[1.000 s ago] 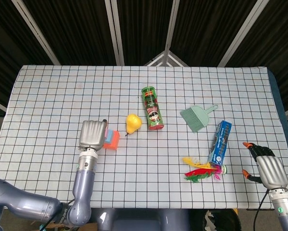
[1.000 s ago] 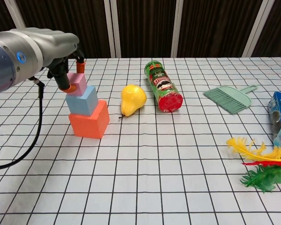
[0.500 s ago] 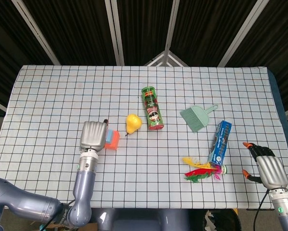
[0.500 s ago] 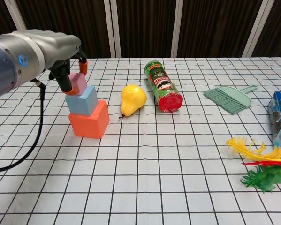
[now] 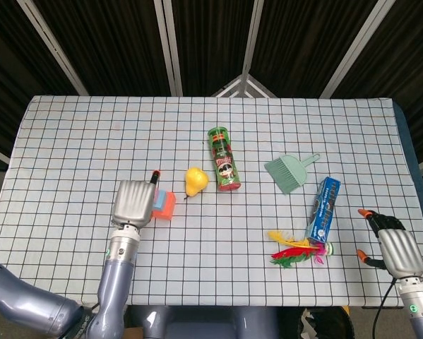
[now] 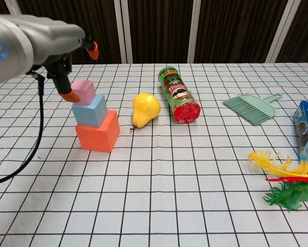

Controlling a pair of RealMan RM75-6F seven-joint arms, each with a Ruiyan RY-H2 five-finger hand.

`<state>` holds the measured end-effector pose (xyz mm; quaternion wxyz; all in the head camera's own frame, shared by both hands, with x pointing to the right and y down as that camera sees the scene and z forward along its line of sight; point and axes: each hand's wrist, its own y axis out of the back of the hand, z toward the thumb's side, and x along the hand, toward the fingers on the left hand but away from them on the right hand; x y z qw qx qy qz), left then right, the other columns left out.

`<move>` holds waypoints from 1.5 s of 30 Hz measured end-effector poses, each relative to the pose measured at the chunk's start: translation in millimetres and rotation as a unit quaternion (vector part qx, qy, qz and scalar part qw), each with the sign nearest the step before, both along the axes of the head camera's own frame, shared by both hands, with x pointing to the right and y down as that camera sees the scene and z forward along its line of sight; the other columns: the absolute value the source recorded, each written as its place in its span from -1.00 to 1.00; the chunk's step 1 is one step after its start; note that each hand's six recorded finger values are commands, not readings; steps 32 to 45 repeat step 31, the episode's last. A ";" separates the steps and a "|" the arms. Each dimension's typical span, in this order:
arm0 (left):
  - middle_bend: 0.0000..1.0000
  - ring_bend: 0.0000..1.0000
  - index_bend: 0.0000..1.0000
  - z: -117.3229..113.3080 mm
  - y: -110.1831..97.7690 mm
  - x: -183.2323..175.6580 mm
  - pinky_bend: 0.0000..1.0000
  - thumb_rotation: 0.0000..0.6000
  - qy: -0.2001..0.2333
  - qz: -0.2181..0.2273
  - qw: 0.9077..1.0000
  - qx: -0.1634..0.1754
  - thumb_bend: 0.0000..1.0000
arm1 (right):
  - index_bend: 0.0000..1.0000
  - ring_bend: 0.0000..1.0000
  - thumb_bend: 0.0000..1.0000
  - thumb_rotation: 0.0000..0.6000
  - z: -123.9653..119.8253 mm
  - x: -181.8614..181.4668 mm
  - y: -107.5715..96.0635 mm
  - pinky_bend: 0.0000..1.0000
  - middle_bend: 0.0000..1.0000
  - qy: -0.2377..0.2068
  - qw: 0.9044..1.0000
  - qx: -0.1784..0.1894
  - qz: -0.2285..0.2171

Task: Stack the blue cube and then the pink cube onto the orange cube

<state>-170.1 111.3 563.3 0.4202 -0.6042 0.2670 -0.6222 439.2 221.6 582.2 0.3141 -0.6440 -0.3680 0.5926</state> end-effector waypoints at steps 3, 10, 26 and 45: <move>0.49 0.01 -0.52 -27.7 0.5 -13.0 0.24 1.00 0.027 -0.005 0.999 0.031 -0.50 | -0.65 -0.56 -0.40 1.00 -2.2 0.0 0.4 -0.62 -0.61 -0.001 1.000 0.003 -0.001; -0.12 -0.47 -0.57 -46.8 30.3 -79.2 -0.11 1.00 0.096 -0.032 0.992 0.073 -0.50 | -0.65 -0.56 -0.41 1.00 -7.3 -3.7 2.5 -0.62 -0.61 -0.002 1.000 0.011 -0.006; -0.80 -0.96 -0.73 14.0 98.6 -231.9 -0.71 1.00 0.083 -0.032 0.995 0.049 -0.48 | -0.65 -0.59 -0.40 1.00 -7.1 2.8 1.3 -0.67 -0.61 0.023 1.000 0.019 0.008; -0.78 -0.96 -0.73 8.2 101.9 -235.0 -0.71 1.00 0.082 -0.031 0.994 0.071 -0.48 | -0.65 -0.59 -0.40 1.00 -7.1 1.5 0.1 -0.67 -0.61 0.027 0.999 0.023 0.005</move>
